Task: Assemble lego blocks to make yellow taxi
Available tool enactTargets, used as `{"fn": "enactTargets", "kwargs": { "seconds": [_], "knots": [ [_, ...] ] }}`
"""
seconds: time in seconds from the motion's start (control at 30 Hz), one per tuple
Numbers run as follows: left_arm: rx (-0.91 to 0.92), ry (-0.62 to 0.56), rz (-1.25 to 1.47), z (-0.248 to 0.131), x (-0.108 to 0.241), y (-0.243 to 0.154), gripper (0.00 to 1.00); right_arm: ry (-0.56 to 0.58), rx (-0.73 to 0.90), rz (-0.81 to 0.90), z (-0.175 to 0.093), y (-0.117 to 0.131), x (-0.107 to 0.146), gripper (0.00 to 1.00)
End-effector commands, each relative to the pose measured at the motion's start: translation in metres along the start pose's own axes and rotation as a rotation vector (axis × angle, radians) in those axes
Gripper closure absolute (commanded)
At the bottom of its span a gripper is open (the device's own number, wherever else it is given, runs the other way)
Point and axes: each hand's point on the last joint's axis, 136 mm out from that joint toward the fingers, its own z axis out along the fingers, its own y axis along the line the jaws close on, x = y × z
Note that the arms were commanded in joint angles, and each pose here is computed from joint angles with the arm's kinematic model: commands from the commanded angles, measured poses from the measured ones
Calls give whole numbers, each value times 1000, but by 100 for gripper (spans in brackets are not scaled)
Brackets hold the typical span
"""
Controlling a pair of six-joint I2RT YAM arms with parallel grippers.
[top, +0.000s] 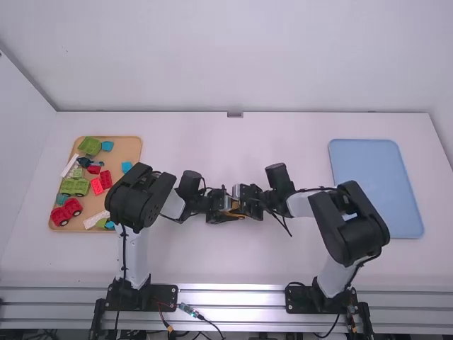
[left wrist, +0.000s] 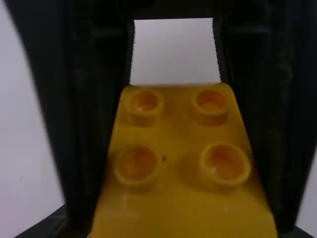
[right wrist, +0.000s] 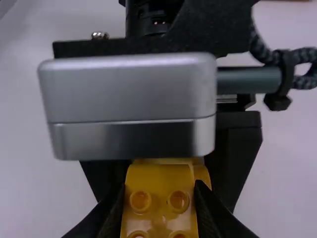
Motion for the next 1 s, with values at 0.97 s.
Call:
{"fn": "enactTargets", "kwargs": {
  "seconds": [0.97],
  "knots": [
    [-43, 36, -34, 0, 9, 9, 70, 1, -28, 76, 5, -1, 16, 100]
  ]
}}
